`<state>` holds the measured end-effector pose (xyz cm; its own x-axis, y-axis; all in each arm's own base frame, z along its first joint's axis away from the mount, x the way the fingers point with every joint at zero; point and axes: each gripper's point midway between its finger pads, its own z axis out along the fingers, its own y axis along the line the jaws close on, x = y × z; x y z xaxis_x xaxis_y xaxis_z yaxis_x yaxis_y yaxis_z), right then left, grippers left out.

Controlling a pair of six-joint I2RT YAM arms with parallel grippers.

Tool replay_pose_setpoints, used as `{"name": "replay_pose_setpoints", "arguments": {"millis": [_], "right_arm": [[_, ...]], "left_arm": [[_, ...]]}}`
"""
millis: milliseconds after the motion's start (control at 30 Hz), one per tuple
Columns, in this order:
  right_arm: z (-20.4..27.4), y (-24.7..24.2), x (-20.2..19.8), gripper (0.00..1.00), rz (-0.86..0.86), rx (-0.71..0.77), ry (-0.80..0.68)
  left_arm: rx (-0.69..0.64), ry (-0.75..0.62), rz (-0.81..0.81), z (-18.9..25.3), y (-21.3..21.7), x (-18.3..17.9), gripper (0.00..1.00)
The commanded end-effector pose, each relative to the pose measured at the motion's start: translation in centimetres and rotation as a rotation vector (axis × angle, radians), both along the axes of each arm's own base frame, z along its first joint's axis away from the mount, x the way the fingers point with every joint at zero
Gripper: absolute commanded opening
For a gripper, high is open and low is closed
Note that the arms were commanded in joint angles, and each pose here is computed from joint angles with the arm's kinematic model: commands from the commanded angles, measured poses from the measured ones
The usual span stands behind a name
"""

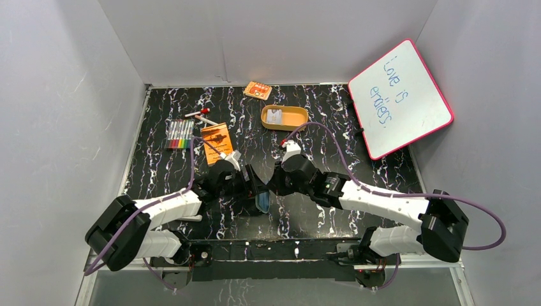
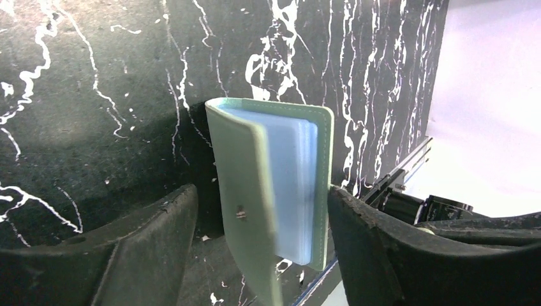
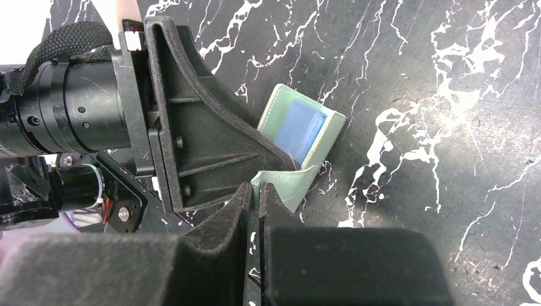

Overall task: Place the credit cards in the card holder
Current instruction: Open the card holder at the center of the board.

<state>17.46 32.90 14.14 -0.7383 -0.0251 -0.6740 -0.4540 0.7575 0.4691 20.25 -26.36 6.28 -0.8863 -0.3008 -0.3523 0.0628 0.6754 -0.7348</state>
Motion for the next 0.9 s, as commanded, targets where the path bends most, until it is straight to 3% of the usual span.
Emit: {"name": "replay_pose_setpoints", "arguments": {"millis": [0,267,400,433,567,633,867], "right_arm": [[3.3,1.1,0.3,0.00,0.014,0.114,-0.055],[2.2,0.1,0.3,0.00,-0.017,0.096,-0.048],[1.9,-0.2,0.2,0.00,-0.028,0.089,-0.048],[1.9,-0.3,0.3,0.00,-0.030,0.089,-0.049],[1.8,-0.5,0.2,0.00,-0.035,0.086,-0.049],[1.8,-0.6,0.2,0.00,-0.037,0.085,-0.050],[1.6,-1.4,0.3,0.00,-0.054,0.070,-0.060]], "left_arm": [[0.010,-0.028,-0.004,1.0,-0.2,0.6,0.67],[0.024,-0.011,-0.003,0.3,0.1,0.3,0.34],[0.023,-0.009,-0.002,0.2,0.1,0.3,0.29],[0.022,-0.009,-0.002,0.3,0.1,0.3,0.31],[0.018,-0.015,-0.003,0.7,0.1,0.3,0.58],[0.014,-0.028,-0.005,1.1,0.1,0.4,0.66],[0.049,-0.009,0.001,0.2,0.5,0.2,0.68]]}}
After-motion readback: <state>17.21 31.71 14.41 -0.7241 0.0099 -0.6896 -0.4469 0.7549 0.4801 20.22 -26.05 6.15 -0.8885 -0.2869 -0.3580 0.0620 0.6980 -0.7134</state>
